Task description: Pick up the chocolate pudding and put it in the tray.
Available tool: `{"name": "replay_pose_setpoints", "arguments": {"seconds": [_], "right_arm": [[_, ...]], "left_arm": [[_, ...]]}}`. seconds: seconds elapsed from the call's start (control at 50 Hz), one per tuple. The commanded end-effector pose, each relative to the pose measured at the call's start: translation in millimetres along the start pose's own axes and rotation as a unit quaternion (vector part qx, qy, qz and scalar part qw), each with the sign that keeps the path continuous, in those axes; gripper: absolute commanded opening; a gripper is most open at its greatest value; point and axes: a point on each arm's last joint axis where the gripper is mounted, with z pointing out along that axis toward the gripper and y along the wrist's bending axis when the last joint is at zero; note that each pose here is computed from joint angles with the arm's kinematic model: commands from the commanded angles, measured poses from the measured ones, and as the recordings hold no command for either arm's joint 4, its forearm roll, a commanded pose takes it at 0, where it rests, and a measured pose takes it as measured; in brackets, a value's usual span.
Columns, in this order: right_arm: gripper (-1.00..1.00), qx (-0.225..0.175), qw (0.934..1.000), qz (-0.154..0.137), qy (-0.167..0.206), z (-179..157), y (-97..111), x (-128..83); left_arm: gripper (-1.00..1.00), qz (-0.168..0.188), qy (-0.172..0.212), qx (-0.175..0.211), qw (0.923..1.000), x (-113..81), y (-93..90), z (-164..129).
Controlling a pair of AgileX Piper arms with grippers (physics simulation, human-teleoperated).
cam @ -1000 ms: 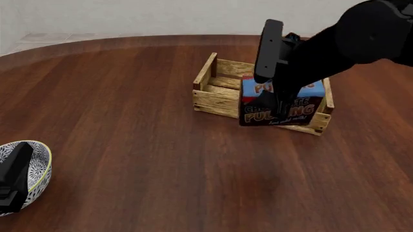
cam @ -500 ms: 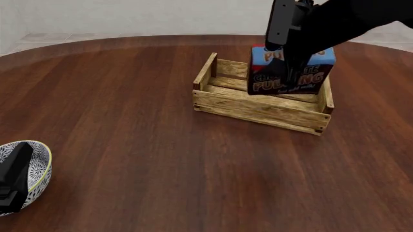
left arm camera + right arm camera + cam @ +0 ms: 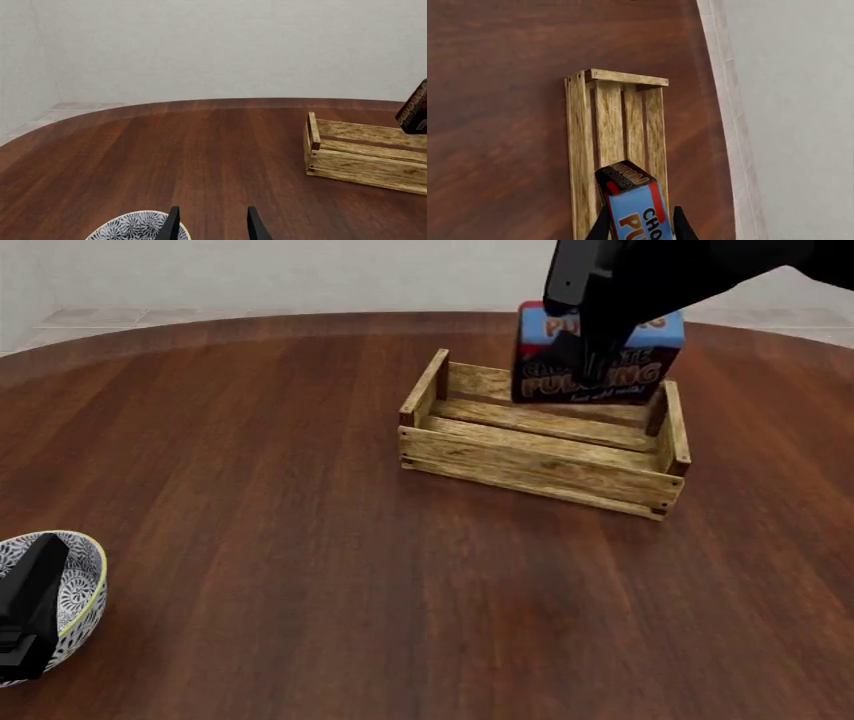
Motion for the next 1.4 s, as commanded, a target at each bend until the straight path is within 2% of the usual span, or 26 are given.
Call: {"name": "replay_pose_setpoints", "arguments": {"seconds": [0.02, 0.44, 0.88, 1.06, 1.4], "right_arm": [[-1.00, 0.011, 0.9998, 0.018, -0.004, 18.2, -8.6, -1.8], [-1.00, 0.018, 0.9992, 0.037, -0.002, 47.0, -18.0, -1.4], [-1.00, 0.020, 0.9967, 0.077, 0.011, 64.8, -23.4, 11.0], [-1.00, 0.019, 0.9961, 0.085, 0.017, 74.0, -25.3, 15.6], [-1.00, 0.008, 0.9959, 0.087, 0.020, 87.9, -15.0, 18.1]], "left_arm": [[1.00, 0.000, 0.000, 0.000, 1.0000, 0.0, 0.0, 0.0], [1.00, 0.000, 0.000, 0.000, 1.0000, 0.0, 0.0, 0.0], [1.00, 0.000, 0.000, 0.000, 1.0000, 0.0, 0.0, 0.0], [1.00, 0.000, 0.000, 0.000, 1.0000, 0.0, 0.0, 0.0], [1.00, 0.000, 0.000, 0.000, 1.0000, 0.0, 0.0, 0.0]]}}
